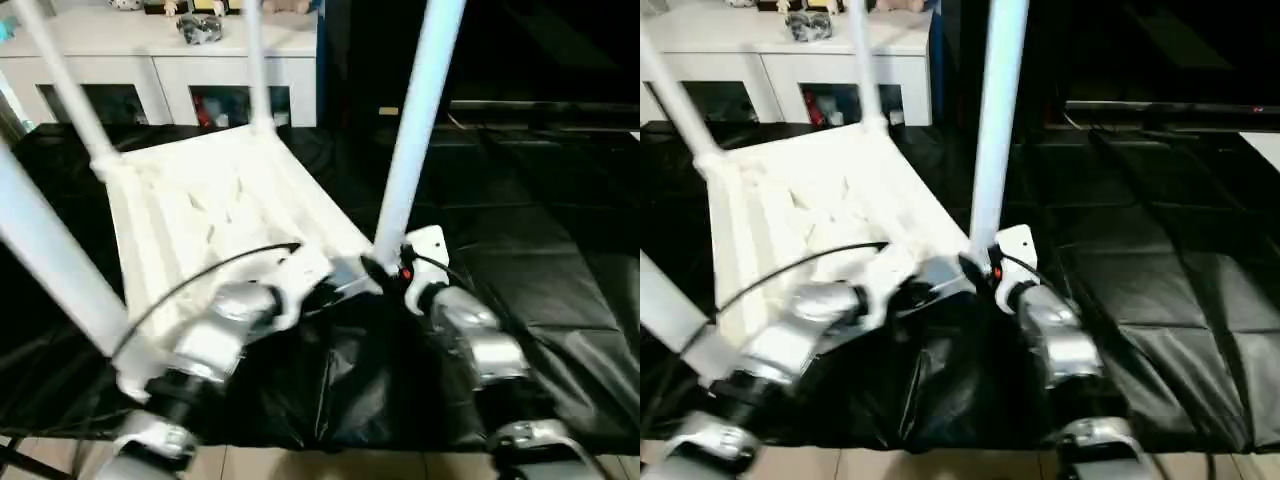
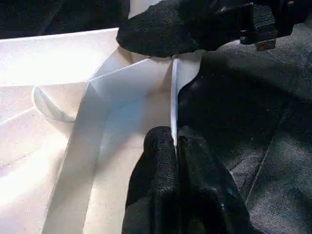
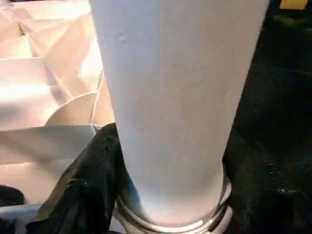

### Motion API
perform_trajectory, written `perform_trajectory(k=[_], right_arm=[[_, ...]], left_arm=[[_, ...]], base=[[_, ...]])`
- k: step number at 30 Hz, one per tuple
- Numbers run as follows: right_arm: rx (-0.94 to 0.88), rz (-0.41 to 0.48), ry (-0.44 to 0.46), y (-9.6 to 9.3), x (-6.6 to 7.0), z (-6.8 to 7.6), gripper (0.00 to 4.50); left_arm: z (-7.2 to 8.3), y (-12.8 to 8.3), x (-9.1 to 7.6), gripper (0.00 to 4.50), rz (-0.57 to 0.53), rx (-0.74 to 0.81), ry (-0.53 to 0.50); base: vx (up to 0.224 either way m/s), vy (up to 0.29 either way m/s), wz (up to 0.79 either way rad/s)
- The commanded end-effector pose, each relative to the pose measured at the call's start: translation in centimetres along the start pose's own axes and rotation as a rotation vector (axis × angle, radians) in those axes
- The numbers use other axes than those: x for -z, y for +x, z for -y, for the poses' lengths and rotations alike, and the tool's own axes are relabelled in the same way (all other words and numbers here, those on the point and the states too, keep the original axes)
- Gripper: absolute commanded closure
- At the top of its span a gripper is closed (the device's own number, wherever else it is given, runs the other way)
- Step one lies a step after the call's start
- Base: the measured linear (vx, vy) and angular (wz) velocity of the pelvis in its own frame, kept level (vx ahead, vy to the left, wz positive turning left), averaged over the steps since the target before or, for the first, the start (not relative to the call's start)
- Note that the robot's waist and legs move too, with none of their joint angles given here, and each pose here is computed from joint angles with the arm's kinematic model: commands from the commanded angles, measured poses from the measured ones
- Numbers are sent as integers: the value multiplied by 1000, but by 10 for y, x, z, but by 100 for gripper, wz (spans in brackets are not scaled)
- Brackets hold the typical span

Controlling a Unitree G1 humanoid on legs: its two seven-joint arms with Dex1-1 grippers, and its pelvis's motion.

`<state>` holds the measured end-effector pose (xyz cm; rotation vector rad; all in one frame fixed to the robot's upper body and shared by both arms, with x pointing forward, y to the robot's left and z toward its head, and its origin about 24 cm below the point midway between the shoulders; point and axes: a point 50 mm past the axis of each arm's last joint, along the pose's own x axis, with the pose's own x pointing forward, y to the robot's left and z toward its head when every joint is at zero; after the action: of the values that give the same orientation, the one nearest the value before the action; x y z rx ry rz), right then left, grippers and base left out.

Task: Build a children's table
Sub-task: Rotate leg to tighten

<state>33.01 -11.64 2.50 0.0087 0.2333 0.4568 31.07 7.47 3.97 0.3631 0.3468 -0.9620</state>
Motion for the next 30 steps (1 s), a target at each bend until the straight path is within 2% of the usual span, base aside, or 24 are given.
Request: perform_trajectory(k=[1,5,8,10,12,18,22,27,28,30], right_arm=[[-253,8,5,13,2,-57,129],[-271,14,-19,8,-2,-42,105],[-279,9,-55,6,-4,-33,69],[-312,-26,-127,0,-4,-17,58],[-368,-40,-152,-6,-5,-9,58],[-566,-78,-176,-24,-7,0,58],[-722,-153,-199,-40,-6,7,58],[-793,-176,-203,-45,-7,8,58],[-798,-174,-204,-46,-8,7,83],[-801,-181,-204,-45,-7,6,90]], left_arm=[[15,16,-20,450,65,24,52],[10,8,-17,450,81,53,50],[9,3,-15,450,87,79,53],[8,-6,-11,450,96,153,54],[9,-14,-8,450,105,233,53],[8,-30,3,450,71,372,68],[-2,-45,13,450,11,444,59],[-8,-51,16,450,-8,464,64],[-10,-51,16,450,-11,464,63],[-11,-51,16,450,-15,462,66]], base=[[0,0,0],[0,0,0],[0,0,0],[0,0,0],[0,0,0],[0,0,0],[0,0,0],[0,0,0],[0,0,0],[0,0,0]])
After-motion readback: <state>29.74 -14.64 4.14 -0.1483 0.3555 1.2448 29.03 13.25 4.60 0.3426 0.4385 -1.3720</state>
